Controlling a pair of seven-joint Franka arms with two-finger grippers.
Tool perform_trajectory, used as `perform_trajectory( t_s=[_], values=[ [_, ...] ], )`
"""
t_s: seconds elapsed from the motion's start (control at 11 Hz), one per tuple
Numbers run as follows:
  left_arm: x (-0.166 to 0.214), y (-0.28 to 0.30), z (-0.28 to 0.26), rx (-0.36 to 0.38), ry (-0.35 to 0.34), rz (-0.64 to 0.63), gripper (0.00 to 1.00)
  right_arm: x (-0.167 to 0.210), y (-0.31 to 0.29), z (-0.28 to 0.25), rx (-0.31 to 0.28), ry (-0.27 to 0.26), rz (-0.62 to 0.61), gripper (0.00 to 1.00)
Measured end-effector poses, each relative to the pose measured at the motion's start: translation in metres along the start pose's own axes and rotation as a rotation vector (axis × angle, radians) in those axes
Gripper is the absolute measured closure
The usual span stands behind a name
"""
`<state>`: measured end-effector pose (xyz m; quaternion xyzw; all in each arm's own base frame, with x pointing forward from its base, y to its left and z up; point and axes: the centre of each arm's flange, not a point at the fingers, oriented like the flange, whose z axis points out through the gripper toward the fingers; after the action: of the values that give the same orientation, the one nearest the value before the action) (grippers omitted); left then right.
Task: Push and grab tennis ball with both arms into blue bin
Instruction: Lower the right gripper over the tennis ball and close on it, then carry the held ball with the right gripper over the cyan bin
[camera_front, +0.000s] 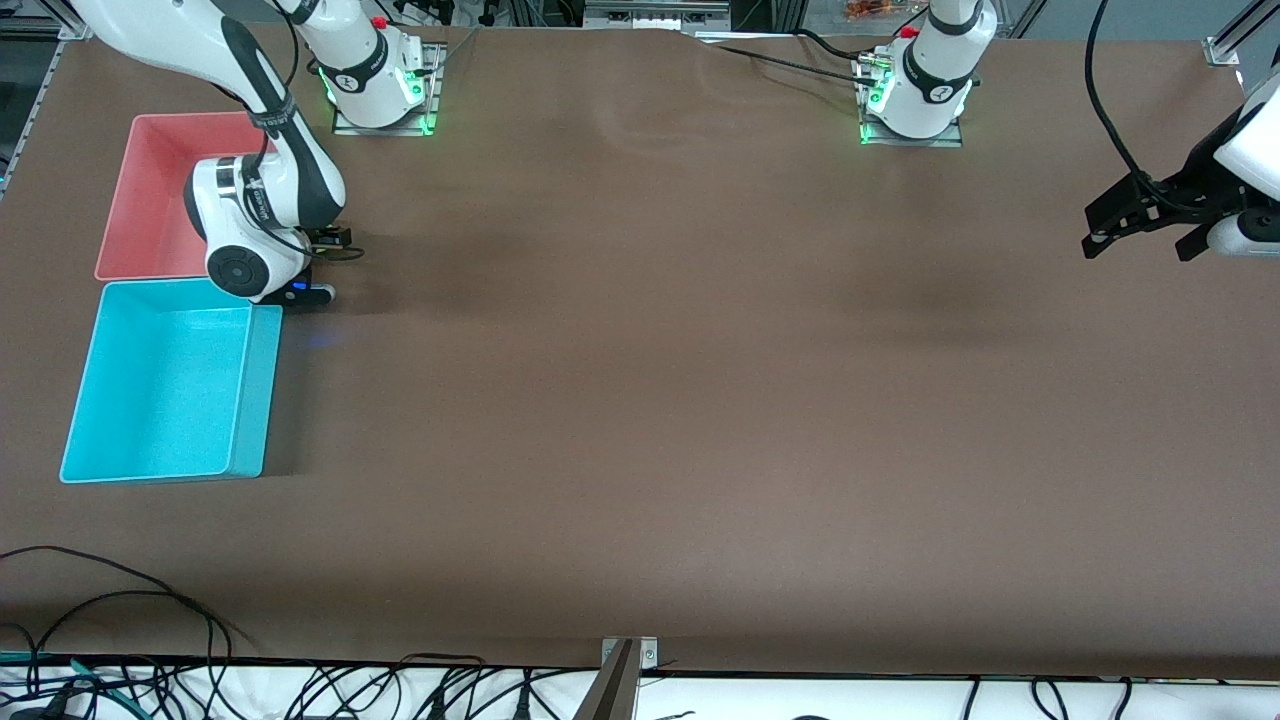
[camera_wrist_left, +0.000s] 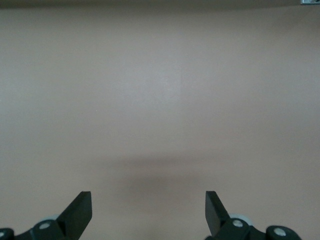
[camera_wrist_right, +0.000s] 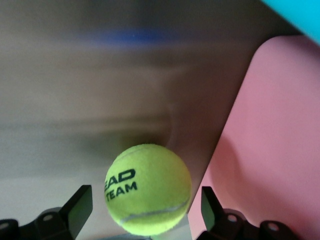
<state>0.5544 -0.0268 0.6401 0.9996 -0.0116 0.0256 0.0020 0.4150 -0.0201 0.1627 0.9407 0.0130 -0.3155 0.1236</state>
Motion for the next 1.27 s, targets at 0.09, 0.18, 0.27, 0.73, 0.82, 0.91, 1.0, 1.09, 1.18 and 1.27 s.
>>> perform_trajectory(
  t_s=[0.09,0.18,0.27,0.73,0.82,0.91,1.0,1.09,1.18,1.27],
  values=[
    [0.0,0.0,0.0,-0.001,-0.001,0.033,0.0,0.001,-0.001,0.004,-0.001,-0.008,0.002,0.04],
    [0.0,0.0,0.0,-0.001,-0.002,0.069,0.0,0.002,-0.001,0.006,-0.002,-0.011,0.002,0.04],
    [0.0,0.0,0.0,-0.001,-0.002,0.093,0.0,0.002,-0.001,0.006,-0.002,-0.011,0.004,0.17],
    [0.0,0.0,-0.001,-0.002,-0.001,0.106,0.0,0.008,0.007,-0.023,-0.009,-0.022,0.049,0.34],
    [0.0,0.0,-0.001,-0.002,-0.001,0.105,0.0,0.012,0.01,-0.044,-0.007,-0.019,0.061,0.34],
    [0.0,0.0,-0.001,-0.002,-0.002,0.094,0.0,0.018,0.008,-0.077,0.007,-0.007,0.071,0.34],
    [-0.001,0.0,-0.001,-0.002,-0.002,0.086,0.0,0.024,0.0,-0.108,0.038,-0.005,0.076,0.34],
    [-0.001,0.0,-0.001,-0.002,-0.003,0.085,0.0,0.028,-0.008,-0.133,0.081,-0.018,0.083,0.34],
    [-0.001,0.0,-0.001,-0.002,-0.004,0.084,0.0,0.032,-0.011,-0.153,0.103,-0.029,0.086,0.34],
    [-0.001,0.0,0.0,-0.002,-0.006,0.085,0.0,0.035,-0.009,-0.174,0.109,-0.024,0.089,0.34]
  ],
)
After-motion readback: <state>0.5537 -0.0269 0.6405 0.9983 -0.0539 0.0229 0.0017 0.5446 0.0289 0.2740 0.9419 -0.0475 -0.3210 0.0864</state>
